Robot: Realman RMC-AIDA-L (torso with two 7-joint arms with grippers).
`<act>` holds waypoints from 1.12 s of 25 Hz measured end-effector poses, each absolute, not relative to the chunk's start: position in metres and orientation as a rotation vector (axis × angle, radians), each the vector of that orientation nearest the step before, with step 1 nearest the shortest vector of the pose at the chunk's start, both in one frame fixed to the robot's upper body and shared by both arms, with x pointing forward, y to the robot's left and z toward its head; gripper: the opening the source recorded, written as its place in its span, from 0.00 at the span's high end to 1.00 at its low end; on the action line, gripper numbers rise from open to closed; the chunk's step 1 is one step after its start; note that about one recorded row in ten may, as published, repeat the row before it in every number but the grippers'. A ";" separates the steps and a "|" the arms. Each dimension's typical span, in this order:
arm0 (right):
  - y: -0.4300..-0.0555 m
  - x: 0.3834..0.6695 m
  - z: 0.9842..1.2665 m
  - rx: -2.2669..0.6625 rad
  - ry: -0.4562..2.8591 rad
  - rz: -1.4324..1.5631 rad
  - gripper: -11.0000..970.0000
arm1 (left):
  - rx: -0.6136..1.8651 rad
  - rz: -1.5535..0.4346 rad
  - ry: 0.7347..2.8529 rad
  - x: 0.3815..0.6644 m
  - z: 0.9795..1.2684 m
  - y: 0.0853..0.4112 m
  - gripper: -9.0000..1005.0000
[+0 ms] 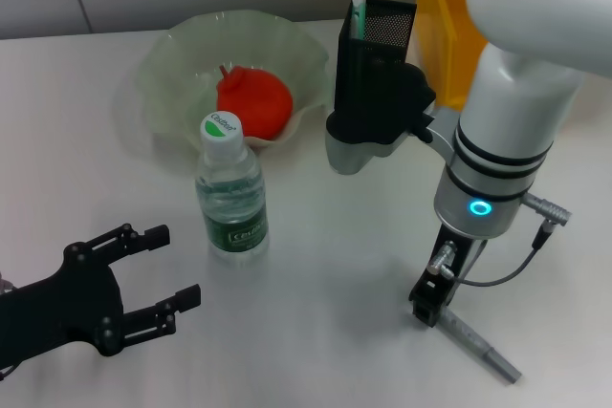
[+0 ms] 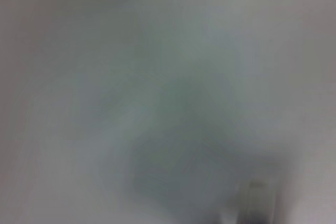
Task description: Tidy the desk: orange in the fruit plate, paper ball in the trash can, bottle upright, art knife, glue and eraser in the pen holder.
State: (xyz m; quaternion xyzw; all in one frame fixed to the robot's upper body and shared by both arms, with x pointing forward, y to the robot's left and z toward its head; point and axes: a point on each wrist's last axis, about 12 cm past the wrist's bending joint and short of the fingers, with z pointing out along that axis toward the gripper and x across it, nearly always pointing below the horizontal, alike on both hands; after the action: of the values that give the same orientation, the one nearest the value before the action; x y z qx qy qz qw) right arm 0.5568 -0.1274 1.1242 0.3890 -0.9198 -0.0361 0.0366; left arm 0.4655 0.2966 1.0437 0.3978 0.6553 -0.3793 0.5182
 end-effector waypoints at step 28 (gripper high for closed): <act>-0.195 0.578 1.223 1.219 -3.322 -0.305 0.83 | 0.935 -0.915 1.570 0.467 1.045 0.297 0.20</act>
State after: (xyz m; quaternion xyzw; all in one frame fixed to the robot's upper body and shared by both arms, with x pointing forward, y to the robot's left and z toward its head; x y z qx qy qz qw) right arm 0.5782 -0.1951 1.2234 0.3360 -0.9157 -0.0842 -0.2038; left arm 0.4670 0.2969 1.0453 0.3901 0.6553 -0.3819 0.5220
